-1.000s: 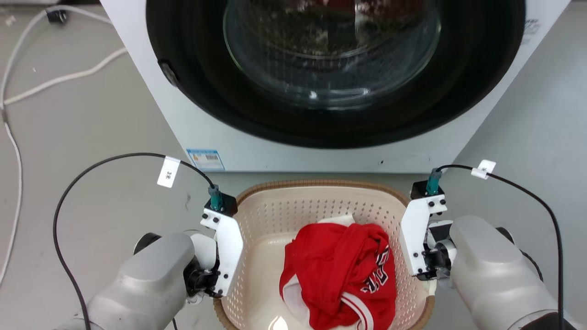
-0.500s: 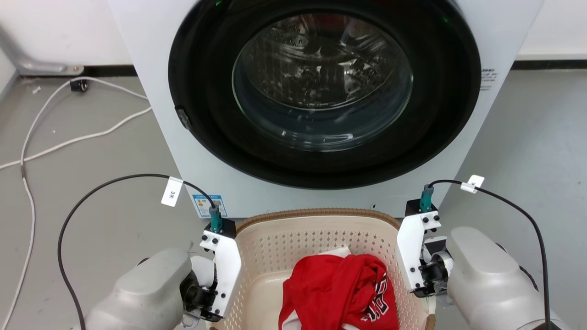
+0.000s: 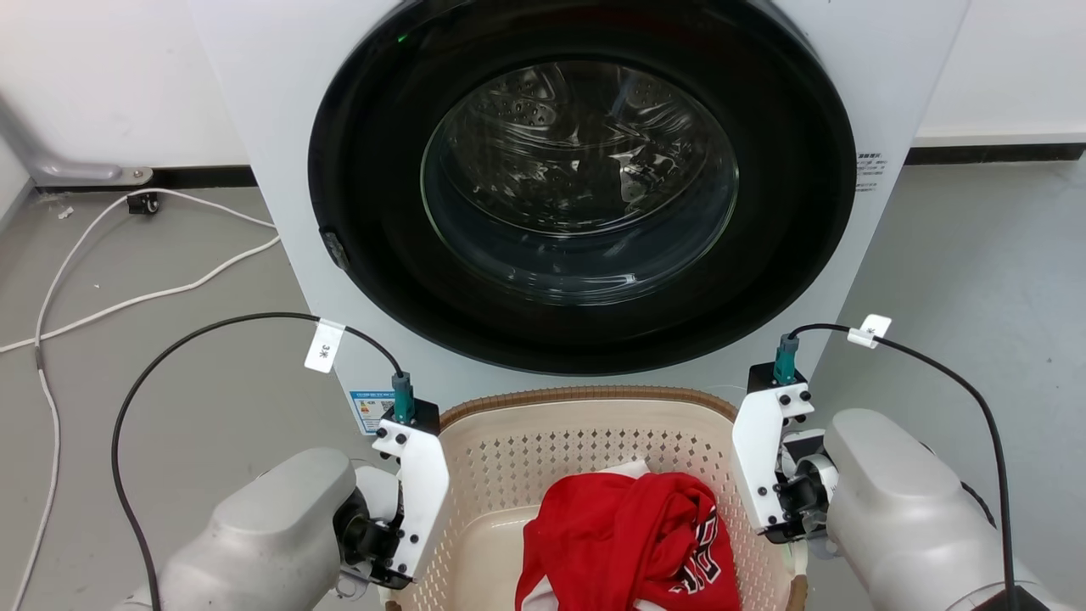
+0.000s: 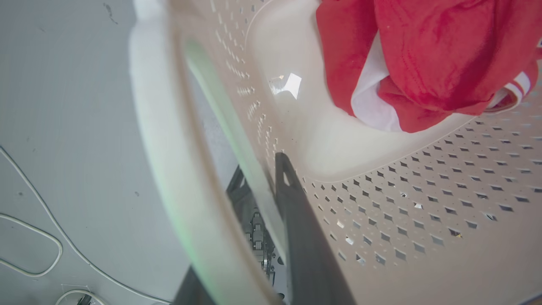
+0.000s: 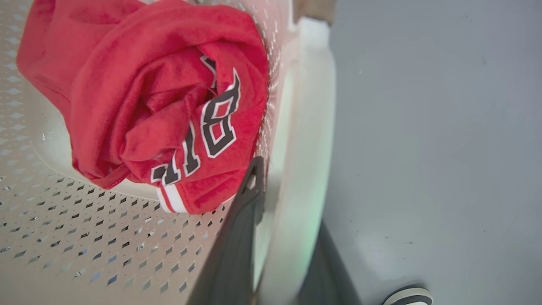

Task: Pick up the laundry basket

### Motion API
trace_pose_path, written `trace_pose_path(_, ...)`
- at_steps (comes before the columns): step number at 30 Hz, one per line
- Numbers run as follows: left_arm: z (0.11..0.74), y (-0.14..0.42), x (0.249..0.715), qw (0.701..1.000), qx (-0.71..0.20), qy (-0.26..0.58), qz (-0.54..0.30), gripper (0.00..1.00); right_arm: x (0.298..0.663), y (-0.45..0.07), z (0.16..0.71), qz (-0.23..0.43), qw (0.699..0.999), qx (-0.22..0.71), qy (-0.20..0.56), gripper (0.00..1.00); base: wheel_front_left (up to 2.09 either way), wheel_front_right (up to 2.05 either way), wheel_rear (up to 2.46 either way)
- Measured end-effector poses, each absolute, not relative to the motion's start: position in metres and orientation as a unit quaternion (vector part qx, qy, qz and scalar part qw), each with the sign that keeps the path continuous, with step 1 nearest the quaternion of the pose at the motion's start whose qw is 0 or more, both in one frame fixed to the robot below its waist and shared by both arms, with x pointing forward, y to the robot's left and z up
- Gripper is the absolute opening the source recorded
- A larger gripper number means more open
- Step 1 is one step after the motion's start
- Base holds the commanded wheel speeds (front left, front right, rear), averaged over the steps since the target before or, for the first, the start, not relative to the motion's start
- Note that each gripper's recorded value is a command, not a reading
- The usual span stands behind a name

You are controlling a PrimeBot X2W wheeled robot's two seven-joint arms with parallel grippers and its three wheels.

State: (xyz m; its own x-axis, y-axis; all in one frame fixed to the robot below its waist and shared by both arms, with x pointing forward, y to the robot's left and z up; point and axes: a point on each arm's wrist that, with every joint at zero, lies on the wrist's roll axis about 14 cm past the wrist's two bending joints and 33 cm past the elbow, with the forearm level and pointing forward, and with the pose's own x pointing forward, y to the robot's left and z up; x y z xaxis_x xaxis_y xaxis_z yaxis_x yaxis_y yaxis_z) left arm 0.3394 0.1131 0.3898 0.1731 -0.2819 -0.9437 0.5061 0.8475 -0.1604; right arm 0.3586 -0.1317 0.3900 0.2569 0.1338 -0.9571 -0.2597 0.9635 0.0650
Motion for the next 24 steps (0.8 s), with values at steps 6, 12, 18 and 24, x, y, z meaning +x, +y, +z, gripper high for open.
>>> trace_pose_path(6, 0.3910, 0.1114, 0.3393, 0.760, 0.099, 0.587, -0.260, 0.00, 0.3580, -0.1323, 0.3912, 0.124, 0.792, -0.054, 0.596, 0.00, 0.00, 0.00, 0.00)
trace_pose_path(12, 0.3911, 0.1154, 0.3414, 0.765, 0.105, 0.584, -0.252, 0.00, 0.3605, -0.1311, 0.3914, 0.125, 0.798, -0.052, 0.587, 0.00, 0.00, 0.00, 0.00)
trace_pose_path(18, 0.3916, 0.1170, 0.3401, 0.767, 0.104, 0.582, -0.248, 0.00, 0.3600, -0.1301, 0.3906, 0.124, 0.798, -0.054, 0.587, 0.00, 0.00, 0.00, 0.00)
trace_pose_path(24, 0.3928, 0.1181, 0.3398, 0.769, 0.103, 0.581, -0.246, 0.00, 0.3597, -0.1291, 0.3912, 0.125, 0.799, -0.053, 0.586, 0.00, 0.00, 0.00, 0.00)
